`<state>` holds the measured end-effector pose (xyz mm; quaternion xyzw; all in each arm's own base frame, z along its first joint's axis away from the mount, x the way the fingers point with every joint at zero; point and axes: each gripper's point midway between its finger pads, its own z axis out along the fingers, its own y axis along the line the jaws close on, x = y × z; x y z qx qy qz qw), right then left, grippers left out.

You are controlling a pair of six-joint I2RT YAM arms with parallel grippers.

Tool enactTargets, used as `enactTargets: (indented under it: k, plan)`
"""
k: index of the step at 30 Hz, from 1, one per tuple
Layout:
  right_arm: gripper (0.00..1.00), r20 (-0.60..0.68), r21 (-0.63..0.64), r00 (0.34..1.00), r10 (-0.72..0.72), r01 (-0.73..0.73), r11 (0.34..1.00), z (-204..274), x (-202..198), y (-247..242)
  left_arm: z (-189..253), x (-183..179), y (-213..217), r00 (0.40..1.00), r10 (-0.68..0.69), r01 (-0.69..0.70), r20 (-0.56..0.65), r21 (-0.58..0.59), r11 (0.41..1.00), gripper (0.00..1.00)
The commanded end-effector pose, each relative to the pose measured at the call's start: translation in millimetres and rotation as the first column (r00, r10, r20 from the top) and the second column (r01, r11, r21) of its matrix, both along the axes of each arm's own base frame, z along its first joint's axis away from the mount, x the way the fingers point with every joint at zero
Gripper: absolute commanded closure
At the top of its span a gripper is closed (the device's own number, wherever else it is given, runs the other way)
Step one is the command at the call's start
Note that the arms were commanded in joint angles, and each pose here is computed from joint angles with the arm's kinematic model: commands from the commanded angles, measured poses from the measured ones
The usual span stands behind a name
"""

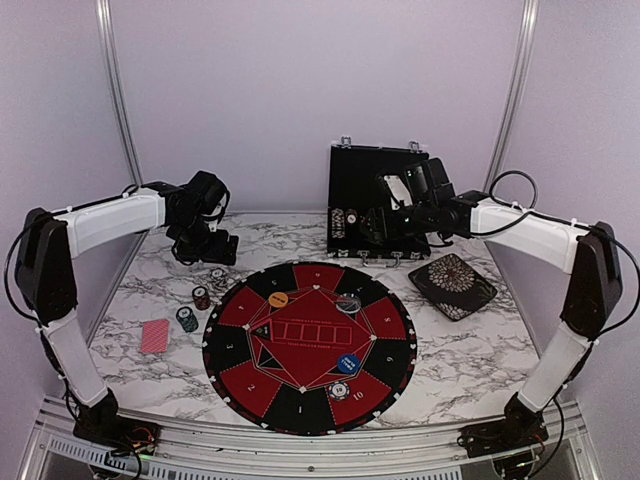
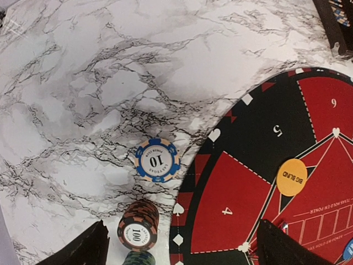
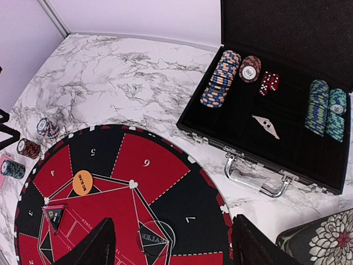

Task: Distribute texas hold em gaming equipment
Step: Pick up the pile of poker chips from the pile of poker chips.

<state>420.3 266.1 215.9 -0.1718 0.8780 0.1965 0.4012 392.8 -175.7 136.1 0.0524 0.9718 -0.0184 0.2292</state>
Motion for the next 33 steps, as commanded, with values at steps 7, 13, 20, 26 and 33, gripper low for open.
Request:
enactTargets:
  k: [7,13,20,26,33]
  plan:
    - [0.31,0.023,0.012,1.000,-0.007,0.006,1.000,8.8,5.8,-4.2,-37.5,24.2,8.0,0.995,-0.026,0.025,-0.093,-0.008,1.000,0.18]
    - [0.31,0.022,0.014,1.000,-0.016,0.016,1.000,8.9,7.1,-8.8,-53.2,34.4,13.7,0.993,-0.013,0.014,-0.119,0.005,1.000,0.22]
    - [0.31,0.021,0.016,1.000,-0.019,0.019,1.000,8.9,7.7,-10.3,-66.1,39.8,15.2,0.990,-0.014,0.018,-0.138,0.023,1.000,0.25]
    - [0.31,0.017,0.017,1.000,-0.019,0.019,1.000,7.7,7.7,-10.7,-70.5,41.1,18.4,0.989,-0.009,0.014,-0.145,0.034,0.999,0.26]
    - [0.31,0.017,0.017,1.000,-0.021,0.021,1.000,7.6,7.8,-11.0,-74.0,41.0,19.3,0.988,-0.014,0.020,-0.152,0.039,0.999,0.28]
